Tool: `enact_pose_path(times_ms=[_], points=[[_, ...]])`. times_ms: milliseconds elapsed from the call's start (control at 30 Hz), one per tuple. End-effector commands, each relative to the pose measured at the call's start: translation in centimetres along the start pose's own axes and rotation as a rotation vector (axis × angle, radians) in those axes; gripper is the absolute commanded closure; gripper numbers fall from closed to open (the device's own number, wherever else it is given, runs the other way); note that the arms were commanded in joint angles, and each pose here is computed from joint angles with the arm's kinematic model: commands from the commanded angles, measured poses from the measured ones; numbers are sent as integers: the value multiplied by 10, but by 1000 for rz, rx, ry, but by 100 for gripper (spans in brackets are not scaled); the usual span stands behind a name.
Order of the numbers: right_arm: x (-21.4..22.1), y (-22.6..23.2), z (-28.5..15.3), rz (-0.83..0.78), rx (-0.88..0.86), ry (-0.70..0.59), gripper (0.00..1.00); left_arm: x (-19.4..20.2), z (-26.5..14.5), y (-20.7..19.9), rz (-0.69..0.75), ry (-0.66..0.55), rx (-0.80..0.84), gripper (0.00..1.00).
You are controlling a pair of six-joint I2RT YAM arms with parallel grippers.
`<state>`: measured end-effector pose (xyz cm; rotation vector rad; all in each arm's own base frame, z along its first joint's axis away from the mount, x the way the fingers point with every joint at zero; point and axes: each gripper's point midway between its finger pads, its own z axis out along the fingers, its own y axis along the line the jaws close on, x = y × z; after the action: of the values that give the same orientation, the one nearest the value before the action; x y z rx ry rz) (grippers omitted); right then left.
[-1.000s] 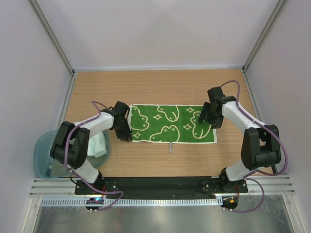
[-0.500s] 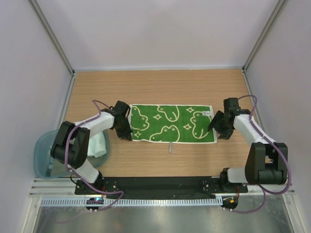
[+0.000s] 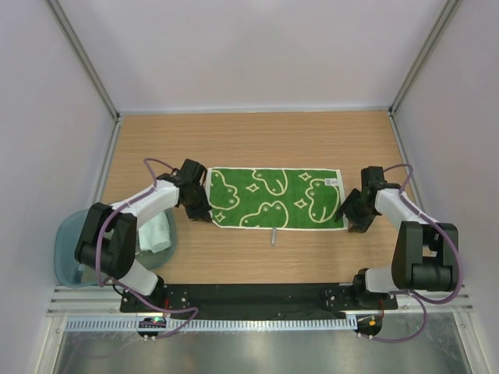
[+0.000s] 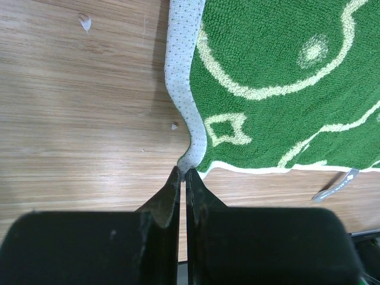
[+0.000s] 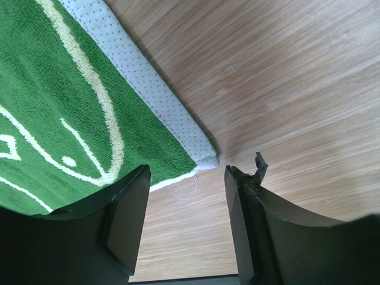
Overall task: Roll the towels
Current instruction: Fold the towel
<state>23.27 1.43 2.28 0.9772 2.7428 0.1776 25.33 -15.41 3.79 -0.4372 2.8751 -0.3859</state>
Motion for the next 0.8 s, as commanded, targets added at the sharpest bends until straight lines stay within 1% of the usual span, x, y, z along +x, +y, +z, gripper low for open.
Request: enact_pose_path(times_ms=[0, 33, 100, 133, 300, 367, 400, 500, 667, 767], points=[[-4, 6, 4, 29, -28, -15, 41, -5, -11, -11, 16, -17, 41, 100], [-4, 5, 6, 33, -22, -10, 44, -5, -11, -11, 14, -16, 40, 100], [-5, 3, 10, 32, -14, -10, 47, -5, -11, -12, 13, -17, 44, 100], [-5, 2, 12, 31, -7, -3, 53, -5, -11, -12, 15, -16, 45, 100], [-1, -2, 20, 33, 0, 10, 65, -4, -12, -10, 13, -20, 39, 100], [0, -1, 20, 36, -7, 13, 73, -3, -12, -10, 13, -17, 37, 100], [1, 0, 19, 37, -15, 13, 81, -3, -12, -9, 9, -15, 37, 100], [-3, 4, 10, 36, -33, -4, 91, -3, -15, -12, 11, -17, 49, 100], [-3, 12, -12, 19, -75, -12, 91, 0, -29, -13, 8, -17, 51, 100], [-3, 18, -25, 5, -105, -2, 92, -5, -42, -18, 7, -42, 71, 100]])
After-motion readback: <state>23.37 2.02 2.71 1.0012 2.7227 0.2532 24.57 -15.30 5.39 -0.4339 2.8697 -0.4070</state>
